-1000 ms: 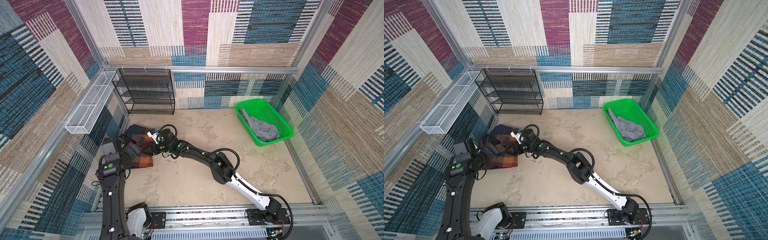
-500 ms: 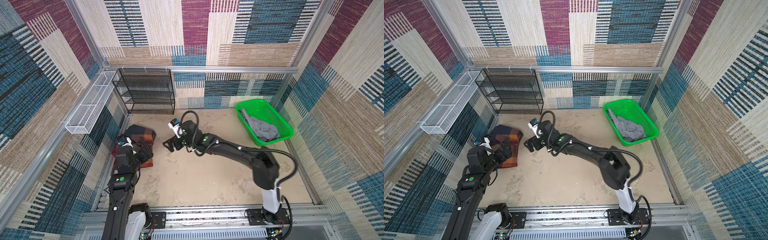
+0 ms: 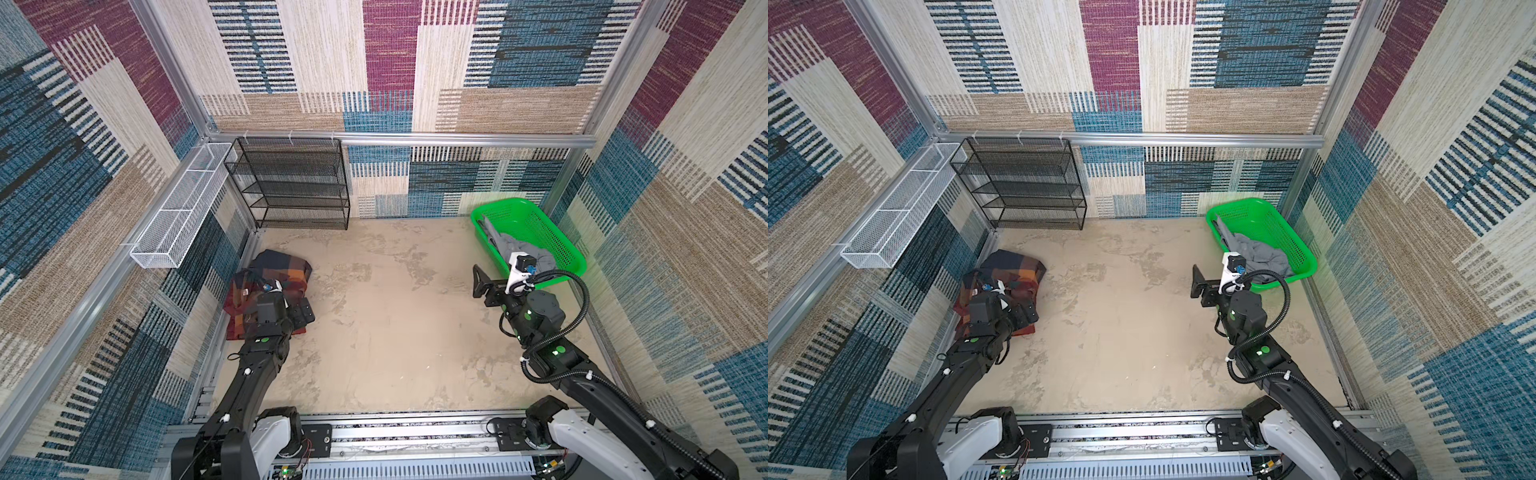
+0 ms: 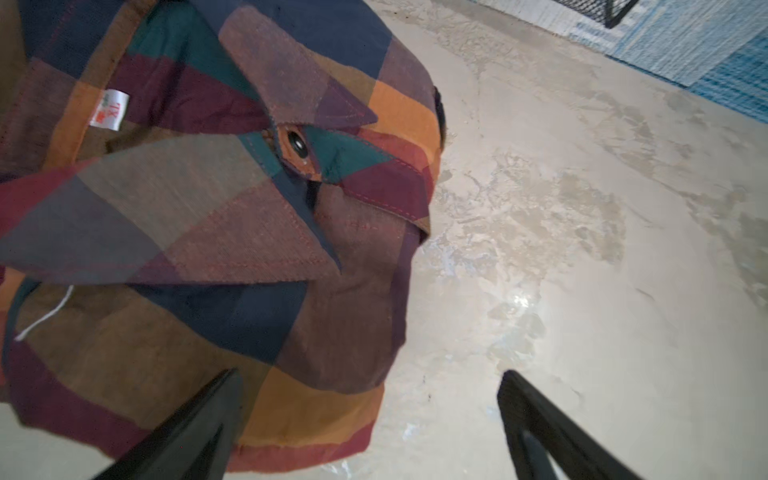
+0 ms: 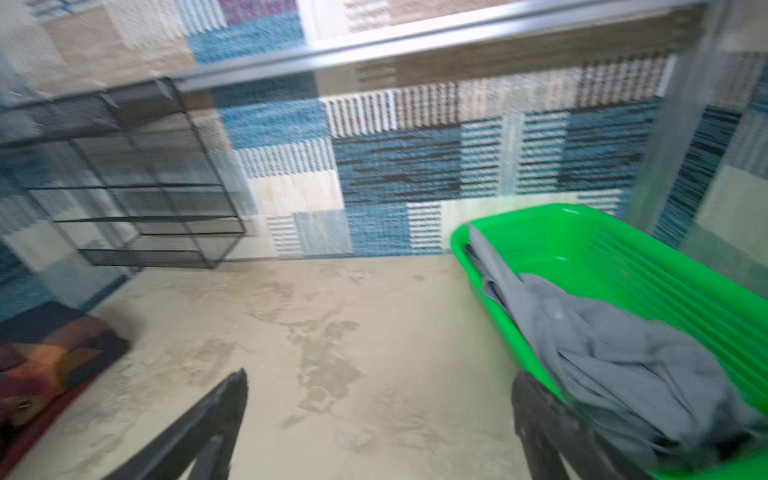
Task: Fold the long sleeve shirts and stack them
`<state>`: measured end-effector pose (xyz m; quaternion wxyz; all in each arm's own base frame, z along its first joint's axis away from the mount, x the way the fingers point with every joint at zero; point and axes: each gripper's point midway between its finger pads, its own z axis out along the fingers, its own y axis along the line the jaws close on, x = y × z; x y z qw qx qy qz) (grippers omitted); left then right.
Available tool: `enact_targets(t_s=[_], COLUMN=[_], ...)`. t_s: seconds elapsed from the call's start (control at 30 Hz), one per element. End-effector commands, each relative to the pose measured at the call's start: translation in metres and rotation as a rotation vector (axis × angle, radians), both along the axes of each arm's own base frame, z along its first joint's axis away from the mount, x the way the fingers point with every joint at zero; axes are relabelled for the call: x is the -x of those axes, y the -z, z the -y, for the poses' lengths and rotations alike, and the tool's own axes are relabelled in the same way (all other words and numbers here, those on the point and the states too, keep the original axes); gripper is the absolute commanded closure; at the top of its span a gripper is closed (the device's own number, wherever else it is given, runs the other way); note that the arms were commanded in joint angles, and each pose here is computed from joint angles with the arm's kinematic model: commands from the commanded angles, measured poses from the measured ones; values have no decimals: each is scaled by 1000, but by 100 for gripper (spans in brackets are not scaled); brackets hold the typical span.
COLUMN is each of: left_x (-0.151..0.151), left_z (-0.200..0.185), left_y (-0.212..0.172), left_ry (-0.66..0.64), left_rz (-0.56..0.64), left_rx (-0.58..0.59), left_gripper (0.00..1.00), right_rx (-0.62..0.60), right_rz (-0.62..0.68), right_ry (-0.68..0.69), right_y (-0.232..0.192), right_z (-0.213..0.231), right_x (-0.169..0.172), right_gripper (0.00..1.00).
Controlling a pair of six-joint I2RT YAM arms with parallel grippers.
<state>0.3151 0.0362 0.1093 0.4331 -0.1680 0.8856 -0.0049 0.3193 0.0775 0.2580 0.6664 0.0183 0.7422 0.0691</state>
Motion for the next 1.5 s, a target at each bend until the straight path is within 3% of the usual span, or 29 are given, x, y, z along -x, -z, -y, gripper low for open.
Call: enact_targets(t_s=[0.0,0.23,0.33,0.43,0.53,0.6,0.9,0.97,1.07,1.27,1.37,1.47], left_x=[-14,-24,-34,-40,-47,-54,-52,-51,-49,-50,-47,-46], left_z=[-9,-8,-5,-4,-10,-9,-32,-32,-21,-10,-10,-6], left_y=[-11,1,4,2,-1,0,-5,-5,-2,-3,-11,-18], left_ry=[-3,26,52,58,35,55,-13,-9,23,74,35,53], left_rz=[83,136,154,183,212,197,252,255,263,247,335,344], left_rx=[-78,-116,-115,-112,-143,-154,-140,-135,-79,-108,-80,-157], left_gripper=[1,1,1,1,1,1,1,1,1,1,1,1], right_rx=[11,59,-12,142,-4,-11,104,124,99,99,100,100], right_rz=[17,-23,-28,2,-1,-36,99,53,16,21,24,33], right_ry=[167,293,415,456,501,508,321,253,222,212,210,192], right_y=[17,53,75,76,95,110,98,106,111,111,111,111], right_z=[39,66,87,98,122,129,103,93,97,95,95,93], right_x=[-3,-26,-30,-35,-28,-32,-43,-56,-67,-65,-64,-62], right_gripper=[0,0,0,0,0,0,0,0,0,0,0,0])
